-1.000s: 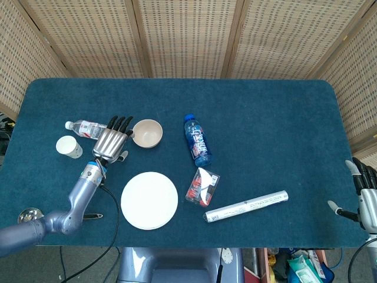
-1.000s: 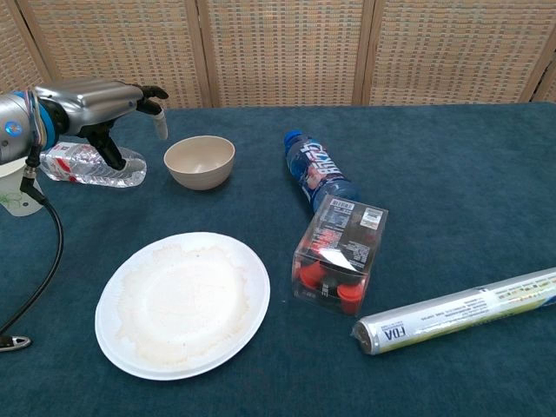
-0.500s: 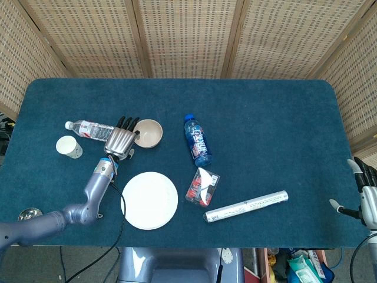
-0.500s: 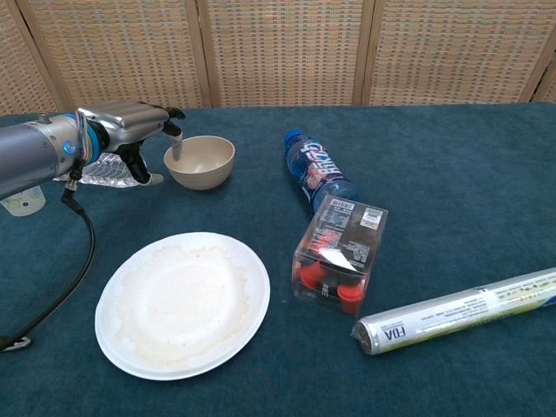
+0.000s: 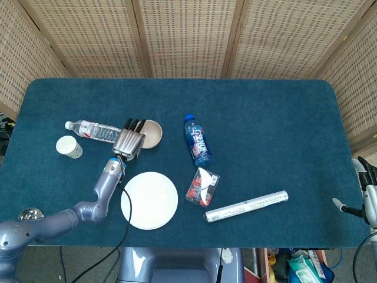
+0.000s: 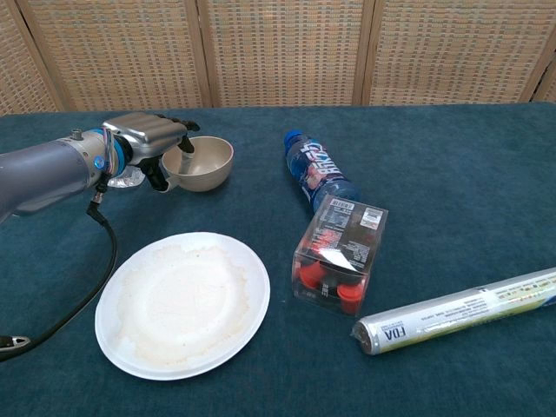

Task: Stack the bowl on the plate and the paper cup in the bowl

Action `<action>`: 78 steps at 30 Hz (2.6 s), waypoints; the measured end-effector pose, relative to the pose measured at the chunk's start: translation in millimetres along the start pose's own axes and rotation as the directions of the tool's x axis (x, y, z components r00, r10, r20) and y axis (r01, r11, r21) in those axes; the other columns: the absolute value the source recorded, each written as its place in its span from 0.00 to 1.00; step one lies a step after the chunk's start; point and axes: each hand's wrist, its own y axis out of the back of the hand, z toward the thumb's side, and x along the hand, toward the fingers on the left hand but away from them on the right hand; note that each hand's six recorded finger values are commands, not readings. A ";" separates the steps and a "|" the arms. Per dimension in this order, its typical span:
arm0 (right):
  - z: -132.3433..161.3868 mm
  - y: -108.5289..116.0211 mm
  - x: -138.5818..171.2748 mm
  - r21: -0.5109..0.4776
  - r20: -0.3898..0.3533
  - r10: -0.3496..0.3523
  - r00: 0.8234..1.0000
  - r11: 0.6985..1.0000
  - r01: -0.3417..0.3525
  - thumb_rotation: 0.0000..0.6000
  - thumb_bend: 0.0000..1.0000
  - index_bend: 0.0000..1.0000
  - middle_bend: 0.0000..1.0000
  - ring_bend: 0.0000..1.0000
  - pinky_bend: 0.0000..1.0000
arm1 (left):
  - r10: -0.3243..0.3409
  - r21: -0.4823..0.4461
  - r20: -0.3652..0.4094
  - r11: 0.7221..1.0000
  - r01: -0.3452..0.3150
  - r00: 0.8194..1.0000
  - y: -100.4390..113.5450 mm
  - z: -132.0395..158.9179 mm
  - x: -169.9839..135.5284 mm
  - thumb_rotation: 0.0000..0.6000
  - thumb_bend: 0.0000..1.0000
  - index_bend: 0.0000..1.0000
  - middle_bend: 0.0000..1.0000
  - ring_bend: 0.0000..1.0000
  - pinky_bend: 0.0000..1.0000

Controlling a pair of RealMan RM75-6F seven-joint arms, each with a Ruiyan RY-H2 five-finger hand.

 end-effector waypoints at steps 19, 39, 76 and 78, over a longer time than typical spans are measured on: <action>7.2 4.1 4.7 0.001 -0.027 -0.019 0.999 1.000 0.019 1.00 0.14 0.01 0.00 0.00 0.00 | 0.106 -0.018 0.024 0.994 -0.105 0.994 21.6 -12.2 -18.2 1.00 0.45 0.68 0.01 0.00 0.04; 14.7 8.5 9.0 0.016 -0.041 -0.040 0.998 0.999 0.041 1.00 0.14 0.01 0.00 0.00 0.00 | 0.268 -0.113 0.198 0.962 -0.250 0.943 39.7 -23.6 -114.3 1.00 0.45 0.68 0.01 0.00 0.03; 12.9 16.1 11.8 -0.001 -0.037 -0.063 0.997 0.998 0.063 1.00 0.14 0.01 0.00 0.00 0.00 | 0.143 -0.100 0.421 0.989 -0.110 0.896 -41.3 23.4 -189.2 1.00 0.45 0.68 0.01 0.00 0.02; 12.8 16.5 11.9 -0.002 -0.036 -0.064 0.997 0.998 0.064 1.00 0.14 0.01 0.00 0.00 0.00 | 0.137 -0.097 0.426 0.990 -0.106 0.894 -44.1 26.0 -189.3 1.00 0.45 0.65 0.00 0.00 0.02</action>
